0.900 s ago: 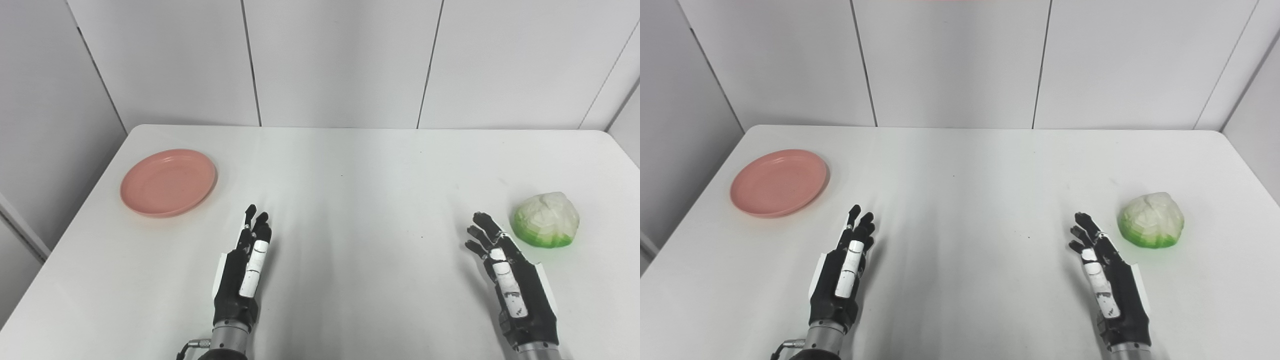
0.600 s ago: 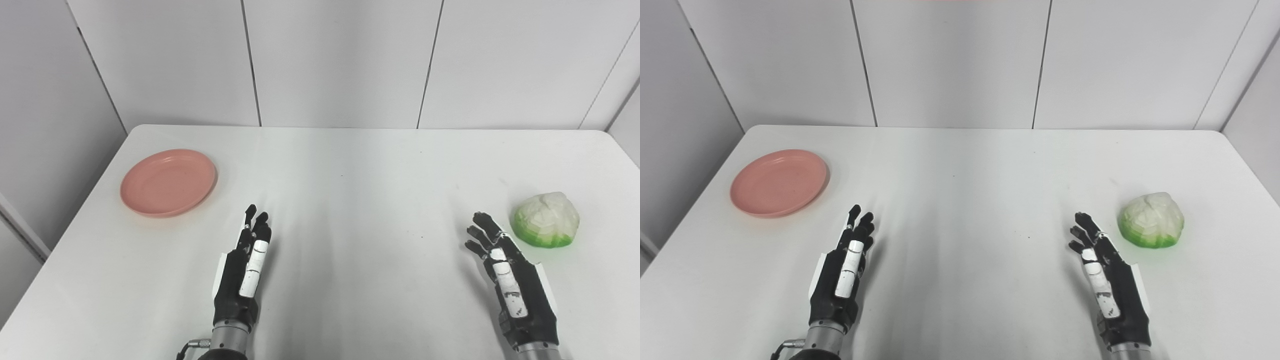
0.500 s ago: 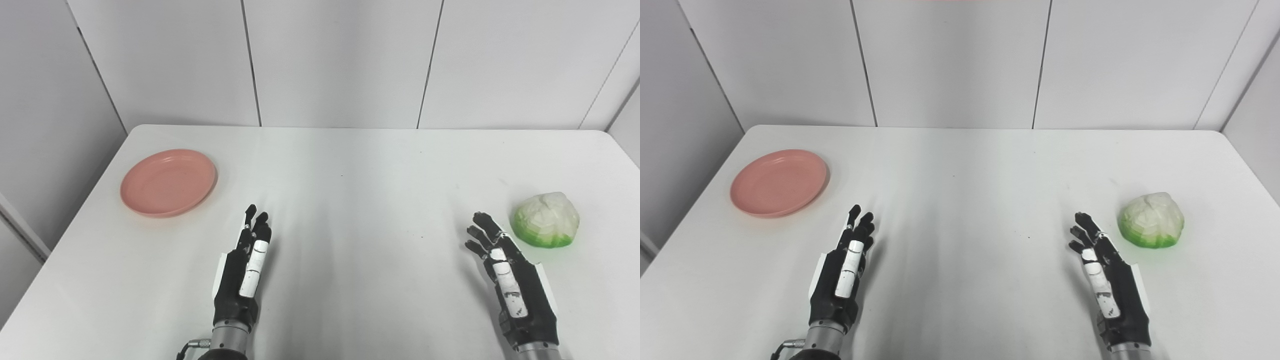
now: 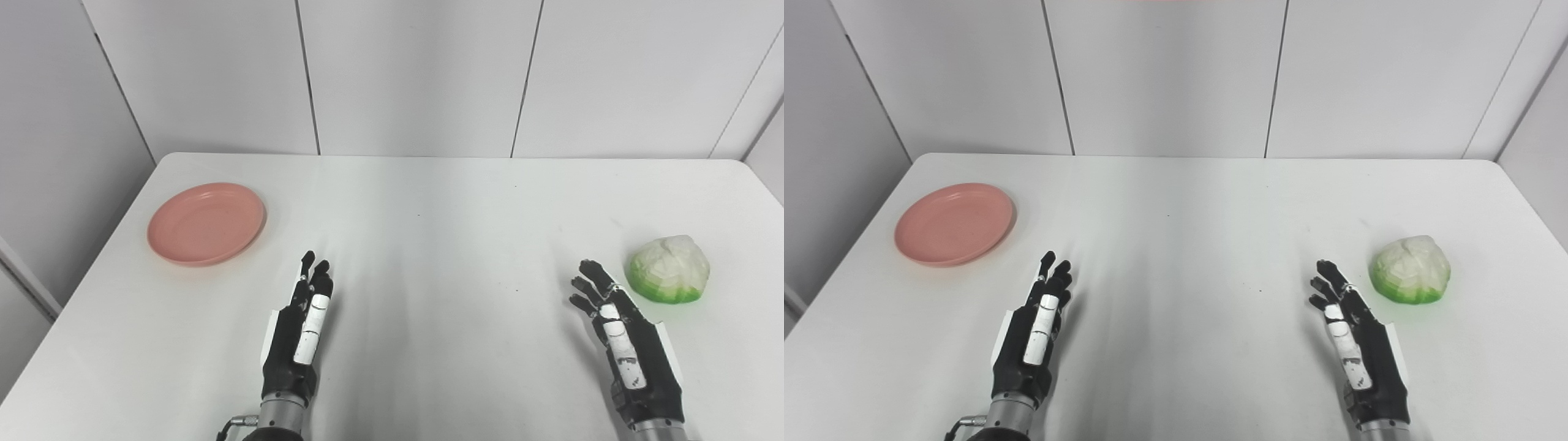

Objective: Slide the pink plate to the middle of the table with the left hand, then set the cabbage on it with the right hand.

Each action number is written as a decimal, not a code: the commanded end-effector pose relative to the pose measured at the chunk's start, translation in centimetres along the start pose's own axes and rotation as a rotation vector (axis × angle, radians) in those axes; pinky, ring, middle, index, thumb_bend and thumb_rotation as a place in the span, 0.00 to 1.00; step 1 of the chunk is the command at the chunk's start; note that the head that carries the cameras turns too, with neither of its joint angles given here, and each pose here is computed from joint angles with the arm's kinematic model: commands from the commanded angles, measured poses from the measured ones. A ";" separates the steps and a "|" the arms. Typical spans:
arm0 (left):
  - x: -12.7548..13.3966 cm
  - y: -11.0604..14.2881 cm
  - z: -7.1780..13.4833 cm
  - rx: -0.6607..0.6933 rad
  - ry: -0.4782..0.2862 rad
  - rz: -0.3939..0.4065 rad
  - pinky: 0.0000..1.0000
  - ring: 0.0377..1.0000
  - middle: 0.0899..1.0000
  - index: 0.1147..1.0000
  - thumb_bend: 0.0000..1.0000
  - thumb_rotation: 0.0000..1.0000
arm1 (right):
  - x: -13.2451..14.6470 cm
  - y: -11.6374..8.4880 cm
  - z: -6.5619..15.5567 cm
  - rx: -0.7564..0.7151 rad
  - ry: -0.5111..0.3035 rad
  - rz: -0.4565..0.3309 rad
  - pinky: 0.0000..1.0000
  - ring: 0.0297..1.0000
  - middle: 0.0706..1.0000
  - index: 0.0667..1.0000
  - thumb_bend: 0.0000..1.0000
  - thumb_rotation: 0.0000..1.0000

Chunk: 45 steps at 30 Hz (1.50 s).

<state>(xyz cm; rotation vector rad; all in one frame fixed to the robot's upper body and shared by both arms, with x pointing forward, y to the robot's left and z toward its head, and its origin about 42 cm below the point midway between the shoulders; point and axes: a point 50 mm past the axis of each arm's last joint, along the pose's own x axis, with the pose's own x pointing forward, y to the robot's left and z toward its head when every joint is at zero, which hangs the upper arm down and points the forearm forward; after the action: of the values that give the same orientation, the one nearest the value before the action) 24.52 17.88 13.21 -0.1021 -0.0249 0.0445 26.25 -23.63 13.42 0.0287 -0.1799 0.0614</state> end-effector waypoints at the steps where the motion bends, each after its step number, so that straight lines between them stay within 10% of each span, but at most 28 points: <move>1: -0.5 0.2 0.7 -0.001 -0.034 -0.003 1.00 0.98 0.96 0.99 0.76 0.85 | 0.5 0.3 1.2 0.007 -0.067 0.008 0.86 0.88 0.90 0.83 0.68 0.84; 29: -0.8 -0.1 -0.1 -0.001 -0.024 -0.012 1.00 0.98 0.96 1.00 0.78 0.85 | 0.2 -0.2 0.6 -0.001 -0.064 0.004 0.86 0.88 0.90 0.83 0.67 0.85; 45: -1.0 -1.8 -3.0 -0.008 -0.036 -0.017 1.00 1.00 0.97 1.00 0.62 0.86 | -0.8 -2.4 -2.5 -0.009 -0.069 -0.001 0.85 0.87 0.89 0.83 0.64 0.85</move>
<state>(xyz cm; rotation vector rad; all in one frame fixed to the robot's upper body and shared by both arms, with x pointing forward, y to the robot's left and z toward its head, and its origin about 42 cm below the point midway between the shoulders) 24.54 16.34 10.82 -0.0970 -0.0620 0.0209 26.05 -25.24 10.84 0.0391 -0.2273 0.0635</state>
